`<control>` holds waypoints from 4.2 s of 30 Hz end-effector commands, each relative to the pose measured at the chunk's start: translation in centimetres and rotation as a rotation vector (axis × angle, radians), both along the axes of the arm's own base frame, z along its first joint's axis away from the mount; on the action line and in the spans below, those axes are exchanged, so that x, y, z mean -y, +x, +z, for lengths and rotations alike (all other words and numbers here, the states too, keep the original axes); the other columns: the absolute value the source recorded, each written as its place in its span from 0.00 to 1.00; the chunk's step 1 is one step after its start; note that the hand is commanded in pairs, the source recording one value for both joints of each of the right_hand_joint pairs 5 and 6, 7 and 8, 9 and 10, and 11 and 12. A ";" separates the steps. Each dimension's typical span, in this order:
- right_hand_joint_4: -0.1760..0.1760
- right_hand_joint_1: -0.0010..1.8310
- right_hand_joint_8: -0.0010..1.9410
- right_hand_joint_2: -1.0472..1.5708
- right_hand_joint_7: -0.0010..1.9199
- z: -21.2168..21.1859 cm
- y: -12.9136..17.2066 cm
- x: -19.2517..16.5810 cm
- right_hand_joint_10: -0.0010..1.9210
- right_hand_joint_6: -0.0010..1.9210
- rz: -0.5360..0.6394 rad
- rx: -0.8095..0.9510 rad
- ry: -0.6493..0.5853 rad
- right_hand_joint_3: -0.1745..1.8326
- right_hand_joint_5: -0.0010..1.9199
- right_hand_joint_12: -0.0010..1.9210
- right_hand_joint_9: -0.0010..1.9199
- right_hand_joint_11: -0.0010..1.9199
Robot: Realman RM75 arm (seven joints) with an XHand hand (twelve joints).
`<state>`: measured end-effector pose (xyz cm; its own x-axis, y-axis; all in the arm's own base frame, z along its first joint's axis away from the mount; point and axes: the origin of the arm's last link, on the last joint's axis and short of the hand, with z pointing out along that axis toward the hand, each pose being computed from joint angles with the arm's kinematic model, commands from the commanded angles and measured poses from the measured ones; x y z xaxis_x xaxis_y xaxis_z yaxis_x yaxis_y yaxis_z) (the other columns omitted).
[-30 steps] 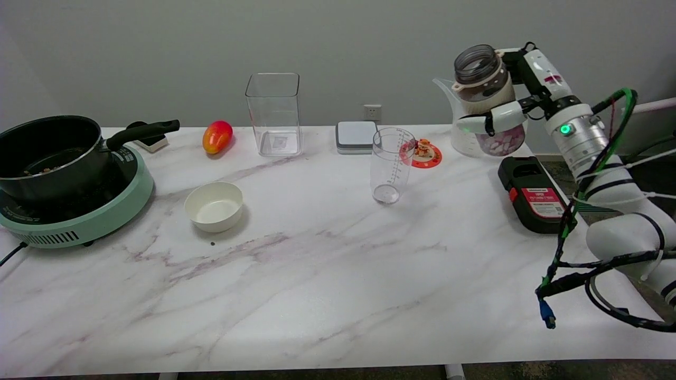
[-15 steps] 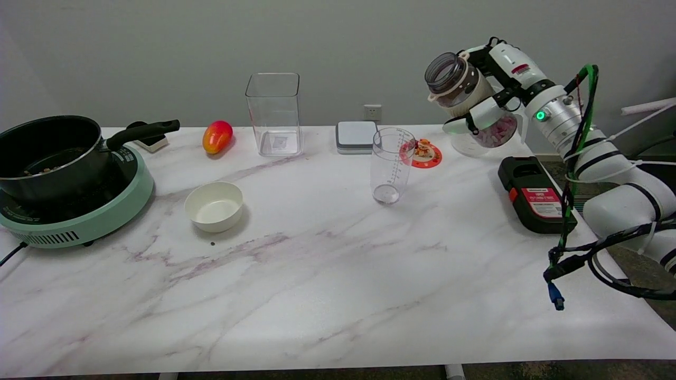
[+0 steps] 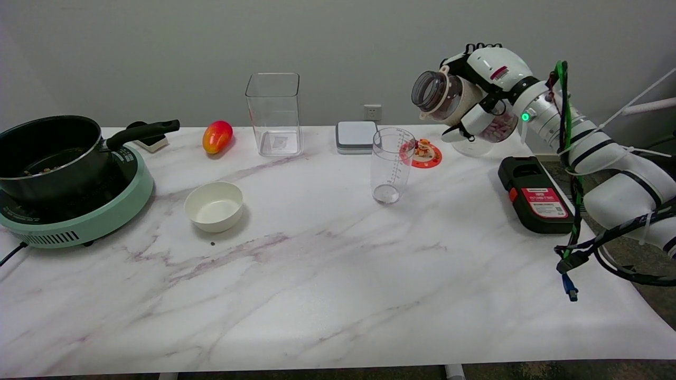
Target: Pour the contents of the bottle into the measuring cup.
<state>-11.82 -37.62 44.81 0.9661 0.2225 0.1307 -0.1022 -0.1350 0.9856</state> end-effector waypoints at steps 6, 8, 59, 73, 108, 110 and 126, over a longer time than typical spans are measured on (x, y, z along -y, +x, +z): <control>0.50 0.75 0.70 0.57 0.71 -3.5 1.0 1.3 0.66 0.60 -0.069 -0.329 0.080 0.55 0.60 0.51 0.66 0.51; 0.50 0.75 0.70 0.57 0.71 -4.0 1.0 1.5 0.66 0.60 -0.078 -0.351 0.085 0.55 0.60 0.51 0.66 0.51; 0.50 0.76 0.66 0.43 0.67 -4.4 1.3 3.3 0.63 0.56 -0.180 -0.663 -0.013 0.70 0.56 0.48 0.63 0.48; 0.50 0.76 0.68 0.45 0.68 -6.3 1.2 2.9 0.63 0.59 -0.150 -0.777 0.014 0.68 0.59 0.49 0.63 0.49; 0.50 0.76 0.69 0.48 0.69 -8.5 2.2 4.0 0.64 0.60 -0.180 -0.821 -0.018 0.66 0.60 0.50 0.64 0.50; 0.50 0.76 0.69 0.48 0.69 -8.5 2.1 4.1 0.64 0.60 -0.184 -0.835 -0.021 0.66 0.60 0.50 0.64 0.50; 0.50 0.76 0.69 0.48 0.70 -8.6 2.2 4.0 0.64 0.61 -0.163 -0.953 -0.031 0.65 0.61 0.51 0.64 0.51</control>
<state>-9.51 -41.58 36.43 0.7493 0.0646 -0.6591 0.6593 -0.1667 0.7332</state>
